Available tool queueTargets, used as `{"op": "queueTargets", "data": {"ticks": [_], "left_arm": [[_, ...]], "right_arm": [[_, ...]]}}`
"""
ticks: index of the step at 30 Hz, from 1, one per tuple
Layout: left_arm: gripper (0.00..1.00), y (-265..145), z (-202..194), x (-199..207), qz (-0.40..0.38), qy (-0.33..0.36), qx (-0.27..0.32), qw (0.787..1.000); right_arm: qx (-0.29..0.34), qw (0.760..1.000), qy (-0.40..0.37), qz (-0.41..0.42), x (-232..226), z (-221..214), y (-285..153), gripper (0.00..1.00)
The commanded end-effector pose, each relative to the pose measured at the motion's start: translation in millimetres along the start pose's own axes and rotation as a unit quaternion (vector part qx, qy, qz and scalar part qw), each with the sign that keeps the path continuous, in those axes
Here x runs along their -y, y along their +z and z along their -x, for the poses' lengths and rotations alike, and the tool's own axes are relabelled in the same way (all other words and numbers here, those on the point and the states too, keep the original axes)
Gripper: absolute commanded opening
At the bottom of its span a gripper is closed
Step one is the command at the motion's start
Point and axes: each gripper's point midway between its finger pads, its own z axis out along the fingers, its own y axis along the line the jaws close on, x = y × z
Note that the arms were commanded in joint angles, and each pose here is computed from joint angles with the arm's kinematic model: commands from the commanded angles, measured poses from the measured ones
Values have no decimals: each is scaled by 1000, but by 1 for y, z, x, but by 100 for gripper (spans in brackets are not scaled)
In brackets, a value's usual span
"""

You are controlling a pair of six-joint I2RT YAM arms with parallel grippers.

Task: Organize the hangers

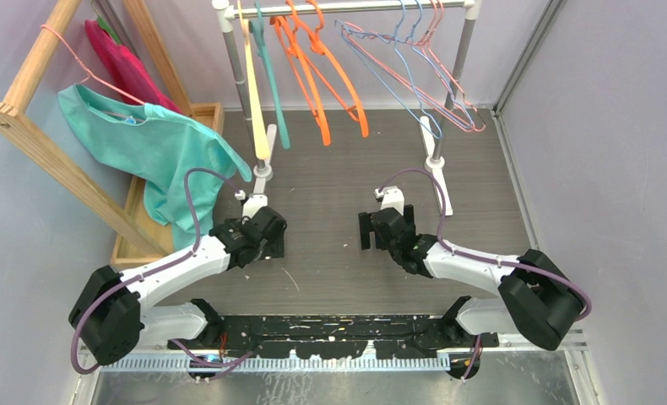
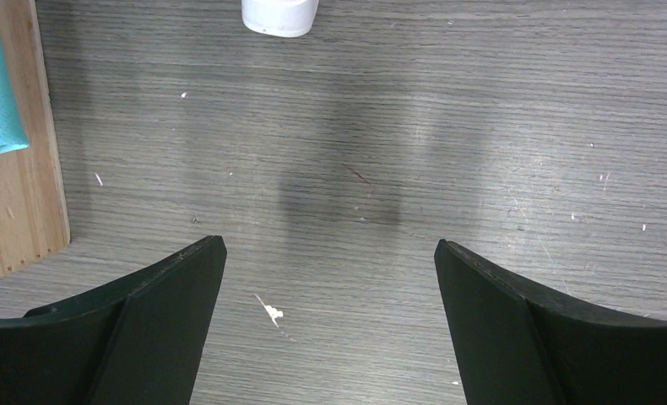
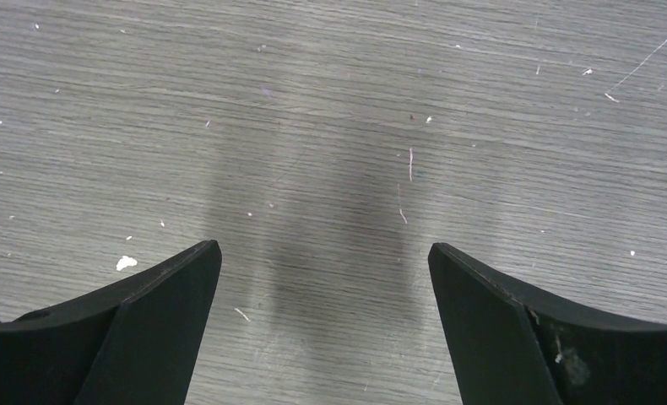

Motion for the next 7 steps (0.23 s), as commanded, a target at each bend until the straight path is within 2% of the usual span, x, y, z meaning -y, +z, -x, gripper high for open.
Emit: {"op": "queueTargets", "data": {"ticks": [1,7], "left_arm": [[98,-3,15,3,-6,-13,33,999],[98,-3,17,3,-4,-10,34,999]], "right_arm": [[41,999,24,-15,-2,26,0,100],[35,999,23,-28,3,24,1,100]]}}
